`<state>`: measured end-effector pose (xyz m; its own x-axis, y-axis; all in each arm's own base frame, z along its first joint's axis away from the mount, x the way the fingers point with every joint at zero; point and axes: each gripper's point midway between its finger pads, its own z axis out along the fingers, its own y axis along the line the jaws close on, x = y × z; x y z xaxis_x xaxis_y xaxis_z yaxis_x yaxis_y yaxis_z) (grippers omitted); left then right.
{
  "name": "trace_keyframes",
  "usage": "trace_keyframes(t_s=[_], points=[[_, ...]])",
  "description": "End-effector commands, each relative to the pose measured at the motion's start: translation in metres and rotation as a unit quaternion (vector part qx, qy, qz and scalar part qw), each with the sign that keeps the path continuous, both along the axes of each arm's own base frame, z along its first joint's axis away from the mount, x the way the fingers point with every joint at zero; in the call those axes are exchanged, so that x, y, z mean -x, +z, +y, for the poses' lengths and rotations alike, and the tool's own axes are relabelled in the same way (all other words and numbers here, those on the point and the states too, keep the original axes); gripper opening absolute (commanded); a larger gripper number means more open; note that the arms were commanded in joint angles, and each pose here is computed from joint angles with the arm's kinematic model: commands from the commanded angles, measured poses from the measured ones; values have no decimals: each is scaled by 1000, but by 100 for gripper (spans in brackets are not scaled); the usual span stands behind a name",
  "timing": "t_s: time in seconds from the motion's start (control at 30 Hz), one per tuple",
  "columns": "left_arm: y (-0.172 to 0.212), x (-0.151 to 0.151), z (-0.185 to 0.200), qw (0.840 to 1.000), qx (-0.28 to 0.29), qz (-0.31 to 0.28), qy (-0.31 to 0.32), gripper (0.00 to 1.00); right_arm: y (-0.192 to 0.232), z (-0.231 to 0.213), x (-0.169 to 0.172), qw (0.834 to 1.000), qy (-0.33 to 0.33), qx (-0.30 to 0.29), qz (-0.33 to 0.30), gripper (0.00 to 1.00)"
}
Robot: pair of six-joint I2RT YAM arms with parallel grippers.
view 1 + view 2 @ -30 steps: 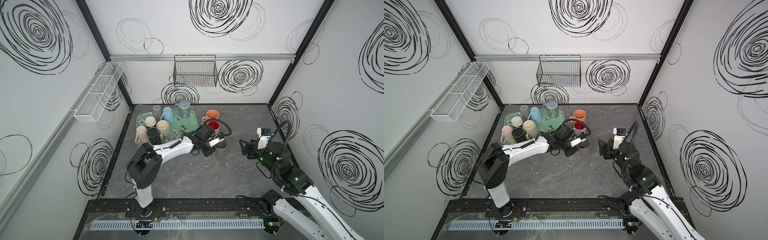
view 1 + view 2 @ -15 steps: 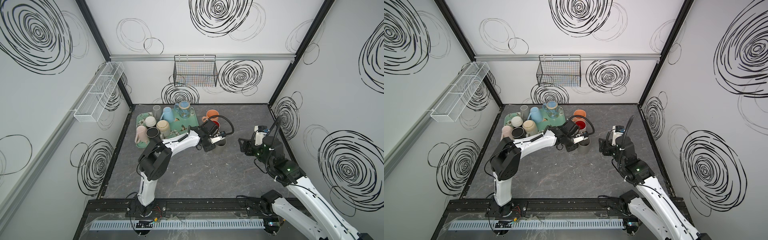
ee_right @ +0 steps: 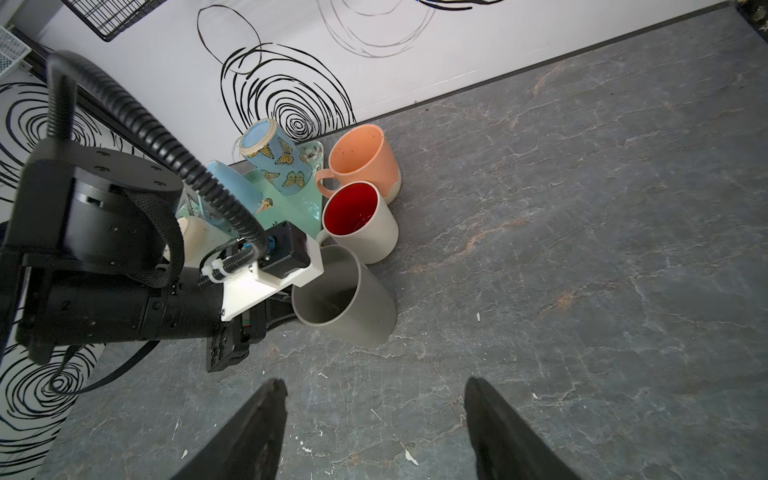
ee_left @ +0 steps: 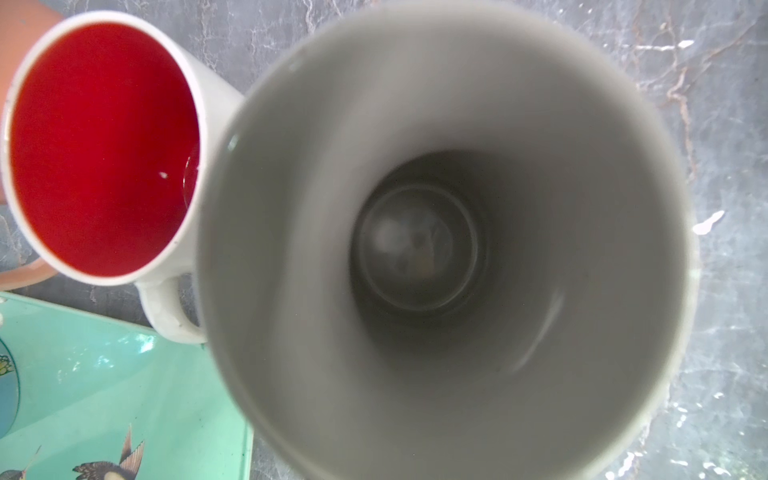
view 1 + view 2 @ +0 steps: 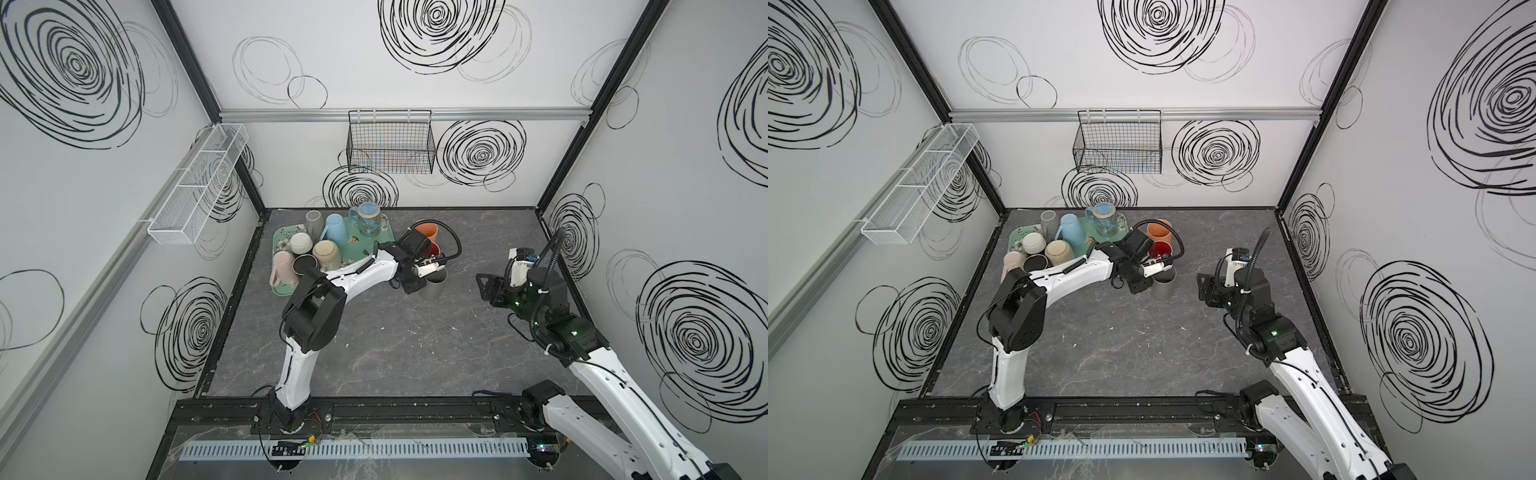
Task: Turn the mug right side up
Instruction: 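Lower the grey mug beside the white mug and release it with the left gripper, then move both grippers back to the tray toward the black mug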
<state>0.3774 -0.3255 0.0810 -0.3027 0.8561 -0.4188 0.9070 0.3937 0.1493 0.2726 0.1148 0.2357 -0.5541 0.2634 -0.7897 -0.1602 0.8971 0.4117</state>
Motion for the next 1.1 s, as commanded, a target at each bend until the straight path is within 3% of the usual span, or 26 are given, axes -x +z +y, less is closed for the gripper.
trace_keyframes(t_s=[0.0, 0.07, 0.13, 0.2, 0.33, 0.67, 0.83, 1.07], points=[[-2, -9, 9, 1000, -11, 0, 5, 0, 12, 1, -3, 1000, 2, -16, -18, 72], [-2, -10, 10, 1000, -14, -1, 11, 2, 11, 2, -3, 1000, 7, -19, -18, 72], [0, -12, 12, 1000, -19, -9, 19, 21, 11, 4, -4, 1000, 13, -22, -16, 71], [1, -13, 14, 999, -23, -16, 24, 35, 11, 4, -4, 1000, 14, -23, -16, 71], [13, -15, 18, 999, -22, -31, 28, 45, 10, 3, -6, 1000, 11, -22, -14, 71], [75, -17, 26, 994, 55, -70, 64, 44, 12, 6, -14, 1000, 17, -24, -12, 71], [107, -13, 50, 984, 100, -100, 104, 44, 11, 19, -21, 998, 42, -36, -10, 69], [139, -14, 128, 945, 169, -147, 240, 45, 9, 47, -34, 996, 74, -43, -8, 67]])
